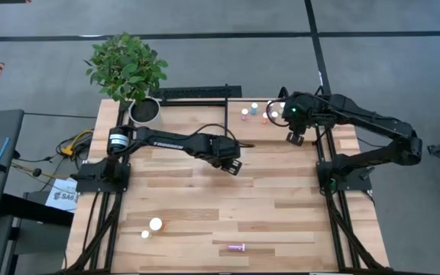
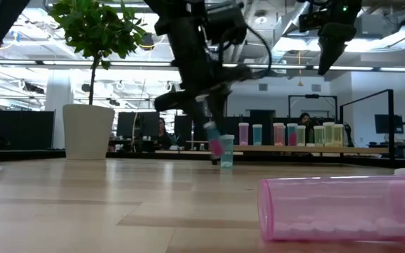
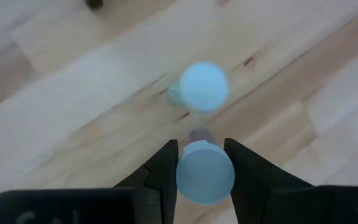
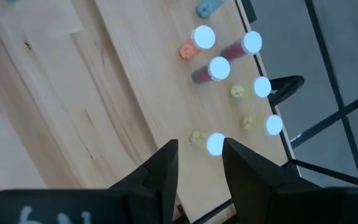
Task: Pick and place medicine bottles onto shelf by color
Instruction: Move the blue pill bottle to the center of the table
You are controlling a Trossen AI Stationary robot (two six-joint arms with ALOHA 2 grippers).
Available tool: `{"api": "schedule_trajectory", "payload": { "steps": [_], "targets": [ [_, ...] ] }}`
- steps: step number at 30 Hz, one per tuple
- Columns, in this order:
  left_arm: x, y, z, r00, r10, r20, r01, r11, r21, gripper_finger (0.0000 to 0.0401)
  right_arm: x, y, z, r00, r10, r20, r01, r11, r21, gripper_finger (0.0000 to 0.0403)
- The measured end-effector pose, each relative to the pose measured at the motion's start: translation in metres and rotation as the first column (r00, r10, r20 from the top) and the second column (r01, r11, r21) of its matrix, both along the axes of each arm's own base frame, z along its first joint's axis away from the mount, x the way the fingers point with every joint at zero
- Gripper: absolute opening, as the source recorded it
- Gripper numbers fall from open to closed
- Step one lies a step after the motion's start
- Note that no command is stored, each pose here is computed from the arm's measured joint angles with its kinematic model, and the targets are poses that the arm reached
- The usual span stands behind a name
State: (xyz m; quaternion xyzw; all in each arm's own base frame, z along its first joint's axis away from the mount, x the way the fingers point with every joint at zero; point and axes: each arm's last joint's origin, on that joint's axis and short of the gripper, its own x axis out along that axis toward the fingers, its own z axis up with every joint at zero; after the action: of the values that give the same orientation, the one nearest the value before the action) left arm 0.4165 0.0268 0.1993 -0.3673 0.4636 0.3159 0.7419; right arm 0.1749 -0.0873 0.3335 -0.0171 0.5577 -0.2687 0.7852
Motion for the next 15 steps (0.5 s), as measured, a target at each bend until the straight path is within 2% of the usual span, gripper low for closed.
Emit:
{"api": "schedule_trajectory", "payload": {
  "steps": [6, 15],
  "targets": [
    [-0.003, 0.000, -0.018, 0.993, 0.004, -0.117, -0.007, 1.000, -0.022, 0.0094, -0.001, 0.000, 0.000, 1.000, 0.017, -0.018, -0.017, 1.000, -0.001, 0.0147],
    [-0.003, 0.003, -0.018, 0.992, 0.031, -0.124, -0.028, 0.999, 0.025, 0.0094, -0.003, -0.003, 0.000, 1.000, 0.020, -0.022, -0.020, 1.000, -0.008, 0.0147]
  ]
}}
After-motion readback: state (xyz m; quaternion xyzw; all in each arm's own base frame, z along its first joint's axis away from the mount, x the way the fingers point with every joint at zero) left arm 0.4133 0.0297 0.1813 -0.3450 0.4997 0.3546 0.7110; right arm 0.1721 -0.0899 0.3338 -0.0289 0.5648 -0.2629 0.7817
